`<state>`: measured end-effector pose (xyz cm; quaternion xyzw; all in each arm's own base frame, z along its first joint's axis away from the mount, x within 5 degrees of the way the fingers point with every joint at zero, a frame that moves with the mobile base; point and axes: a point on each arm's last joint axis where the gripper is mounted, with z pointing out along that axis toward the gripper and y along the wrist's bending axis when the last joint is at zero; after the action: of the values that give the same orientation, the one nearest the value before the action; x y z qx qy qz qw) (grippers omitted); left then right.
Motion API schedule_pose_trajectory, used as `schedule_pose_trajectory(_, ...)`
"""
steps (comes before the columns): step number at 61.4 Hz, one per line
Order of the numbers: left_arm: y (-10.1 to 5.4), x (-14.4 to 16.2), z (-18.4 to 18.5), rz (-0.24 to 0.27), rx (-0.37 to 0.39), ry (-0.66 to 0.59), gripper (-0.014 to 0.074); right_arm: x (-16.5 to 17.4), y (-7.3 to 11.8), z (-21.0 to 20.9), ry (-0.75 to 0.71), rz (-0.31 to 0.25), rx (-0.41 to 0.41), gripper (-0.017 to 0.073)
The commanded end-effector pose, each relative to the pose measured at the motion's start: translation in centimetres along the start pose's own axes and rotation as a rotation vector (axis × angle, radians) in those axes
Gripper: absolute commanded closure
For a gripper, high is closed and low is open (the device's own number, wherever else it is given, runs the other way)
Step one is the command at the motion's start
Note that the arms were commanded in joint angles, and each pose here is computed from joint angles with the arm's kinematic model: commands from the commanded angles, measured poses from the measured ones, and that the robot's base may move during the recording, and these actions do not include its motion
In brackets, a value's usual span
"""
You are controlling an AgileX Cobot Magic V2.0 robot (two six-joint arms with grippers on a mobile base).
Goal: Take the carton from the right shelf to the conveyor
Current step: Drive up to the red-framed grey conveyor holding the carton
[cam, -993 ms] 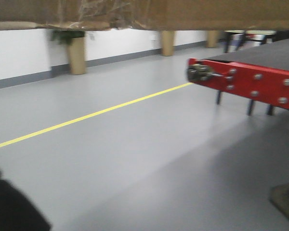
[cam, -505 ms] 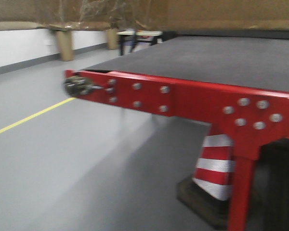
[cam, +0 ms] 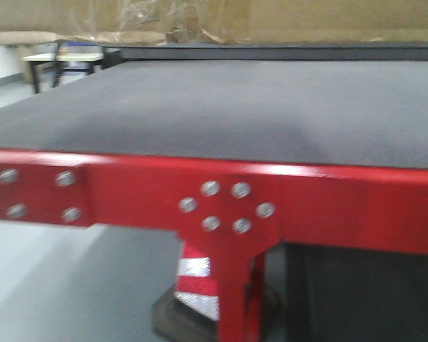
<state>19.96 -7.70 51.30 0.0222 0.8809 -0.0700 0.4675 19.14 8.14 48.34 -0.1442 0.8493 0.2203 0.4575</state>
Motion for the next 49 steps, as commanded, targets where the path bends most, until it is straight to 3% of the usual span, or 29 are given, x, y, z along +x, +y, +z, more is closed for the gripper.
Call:
schedule_pose_trajectory(1, 0.52, -0.47, -0.39, 0.032, -0.047, -0.049, 0.061, -0.39, 0.21, -0.75, -0.052, -0.029, 0.0, 0.0619)
schedule_pose_trajectory(49, 0.52, -0.47, -0.39, 0.032, -0.047, -0.049, 0.061, -0.39, 0.21, -0.75, -0.052, -0.029, 0.0, 0.0619)
